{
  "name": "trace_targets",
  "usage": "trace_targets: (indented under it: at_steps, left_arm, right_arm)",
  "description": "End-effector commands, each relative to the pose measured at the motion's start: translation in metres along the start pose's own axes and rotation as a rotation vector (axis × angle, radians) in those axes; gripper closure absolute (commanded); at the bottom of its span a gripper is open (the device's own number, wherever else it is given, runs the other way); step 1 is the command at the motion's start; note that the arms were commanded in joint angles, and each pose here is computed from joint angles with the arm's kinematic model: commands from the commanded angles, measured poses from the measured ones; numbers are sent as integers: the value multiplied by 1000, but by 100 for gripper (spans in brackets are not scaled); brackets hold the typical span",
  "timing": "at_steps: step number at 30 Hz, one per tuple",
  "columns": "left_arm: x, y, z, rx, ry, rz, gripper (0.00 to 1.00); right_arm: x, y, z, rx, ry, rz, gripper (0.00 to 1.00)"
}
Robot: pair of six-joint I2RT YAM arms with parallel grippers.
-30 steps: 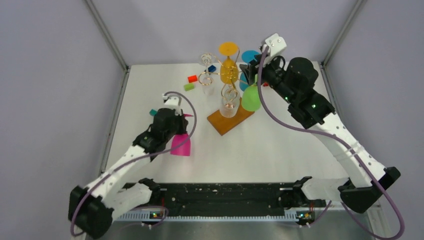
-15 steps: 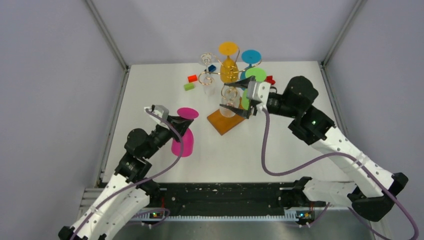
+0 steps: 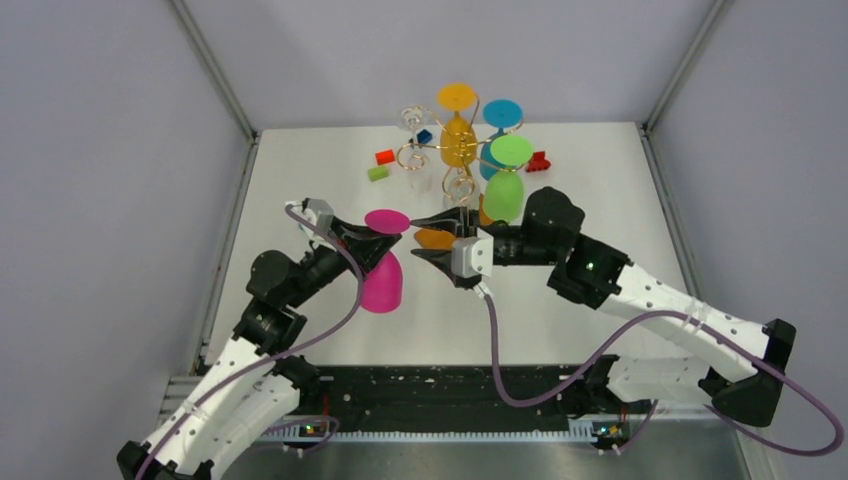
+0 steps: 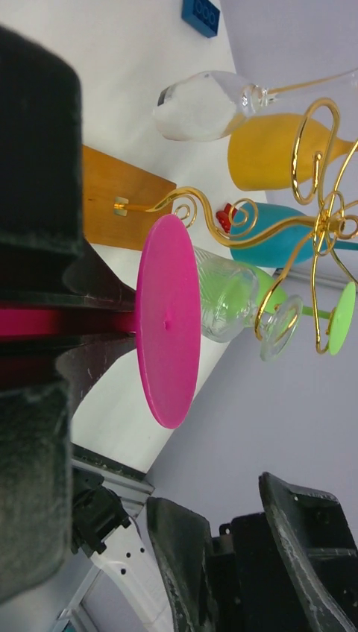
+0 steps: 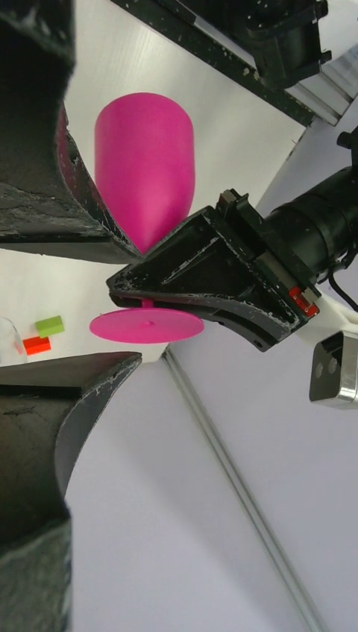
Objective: Place the wine glass upside down on the wine glass rack
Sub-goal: Turn the wine glass upside down at the wine rack.
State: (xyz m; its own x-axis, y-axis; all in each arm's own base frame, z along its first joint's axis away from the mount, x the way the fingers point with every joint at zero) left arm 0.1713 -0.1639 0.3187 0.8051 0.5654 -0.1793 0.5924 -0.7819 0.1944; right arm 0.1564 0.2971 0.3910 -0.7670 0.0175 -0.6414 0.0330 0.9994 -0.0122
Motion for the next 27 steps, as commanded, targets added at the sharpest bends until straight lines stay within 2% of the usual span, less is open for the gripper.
trace_targets:
  at_steps: [1,13,19,20,21,24,27]
  left_arm:
    - [-16,4,-32,-100,13,92,100]
    - [-26,5,-31,-88,6,186,100]
    - [-28,5,-32,-85,9,211,100]
    - [-29,5,-31,-82,8,219,100]
    - [-30,5,-31,-80,8,228,100]
    - [-31,5,-31,-75,3,241,99]
    - [-31,6,-28,-64,-15,241,87]
  right_arm:
    - [-6,12,-6,-31,-109,61,54]
    - [-7,27,4,39,-158,85,63]
    - [-12,31,12,120,-131,116,78]
    - [-12,31,13,130,-126,125,84]
    - [-12,32,15,137,-125,133,98]
    - [-14,32,14,137,-112,182,100]
    - [-16,30,12,129,-125,201,100]
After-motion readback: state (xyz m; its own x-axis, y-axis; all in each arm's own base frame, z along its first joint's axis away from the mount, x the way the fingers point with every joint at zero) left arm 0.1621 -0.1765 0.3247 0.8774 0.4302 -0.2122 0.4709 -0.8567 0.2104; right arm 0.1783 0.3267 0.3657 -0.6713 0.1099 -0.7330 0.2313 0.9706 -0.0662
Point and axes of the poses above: each gripper's point midway between its finger pads, its own y axis out along the fingers, its own x axis along the line the jaws close on, z = x × y, the point moved 6 cm from there along -y, back along the fingers, and after that the axes turned 7 degrees about y, right-handed, at the moved point
